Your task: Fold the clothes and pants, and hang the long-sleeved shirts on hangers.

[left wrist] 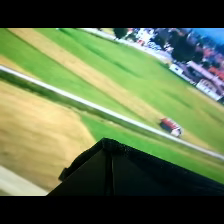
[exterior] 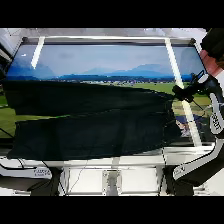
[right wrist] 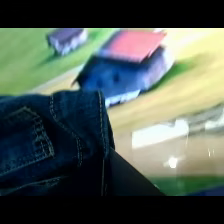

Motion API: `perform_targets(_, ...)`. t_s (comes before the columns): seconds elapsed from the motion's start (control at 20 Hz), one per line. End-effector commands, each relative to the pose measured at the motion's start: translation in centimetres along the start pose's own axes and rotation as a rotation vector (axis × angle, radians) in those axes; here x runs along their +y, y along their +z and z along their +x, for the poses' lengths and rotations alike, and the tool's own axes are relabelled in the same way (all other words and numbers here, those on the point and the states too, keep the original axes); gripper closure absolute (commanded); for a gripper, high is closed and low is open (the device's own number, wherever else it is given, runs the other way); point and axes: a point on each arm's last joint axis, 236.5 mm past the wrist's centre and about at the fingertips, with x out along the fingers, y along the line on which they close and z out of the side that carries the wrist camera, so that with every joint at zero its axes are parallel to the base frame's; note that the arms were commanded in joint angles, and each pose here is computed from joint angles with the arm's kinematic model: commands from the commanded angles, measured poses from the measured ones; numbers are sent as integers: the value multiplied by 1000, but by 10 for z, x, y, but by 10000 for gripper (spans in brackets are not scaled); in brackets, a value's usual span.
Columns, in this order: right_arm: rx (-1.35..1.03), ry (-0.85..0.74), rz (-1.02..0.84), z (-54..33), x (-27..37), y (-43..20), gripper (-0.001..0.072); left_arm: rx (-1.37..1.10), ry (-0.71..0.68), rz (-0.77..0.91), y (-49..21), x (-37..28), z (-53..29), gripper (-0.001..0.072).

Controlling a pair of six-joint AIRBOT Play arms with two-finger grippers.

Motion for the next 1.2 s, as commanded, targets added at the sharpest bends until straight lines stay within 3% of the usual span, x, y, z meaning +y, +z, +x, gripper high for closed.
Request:
perform_targets(0.0, -99, -3, 20, -3, -4, 24, 686, 14, -142, -103, 0, -26, 31, 687)
perform_targets(0.15, -113, -3, 12, -2, -4, 27, 679, 96, -199, -123, -19, -48, 69, 687)
perform_targets(0.25, -114, -3, -15, -3, -4, 28, 388, 134, -201, -118, -29, -54, 88, 687)
perform_targets(0.75, -198, 123, 6, -30, 33, 58, 376, 146, -135, -93, -35, -38, 99, 675)
perform_targets(0.9, -169, 125, 46, -22, 34, 52, 418, 175, -137, -68, -42, -38, 98, 562)
perform_targets(1.0, -130, 121, 48, -11, 36, 44, 492, 213, -142, -21, -51, -38, 96, 325)
perform_targets(1.05, -102, 113, 47, -6, 34, 39, 541, 245, -140, 4, -59, -37, 95, 287)
perform_targets(1.1, -69, 81, 55, -1, 25, 31, 559, 284, -115, 34, -68, -30, 93, 285)
perform_targets(1.15, -43, 34, 61, 2, 12, 26, 558, 338, -65, 67, -80, -17, 90, 229)
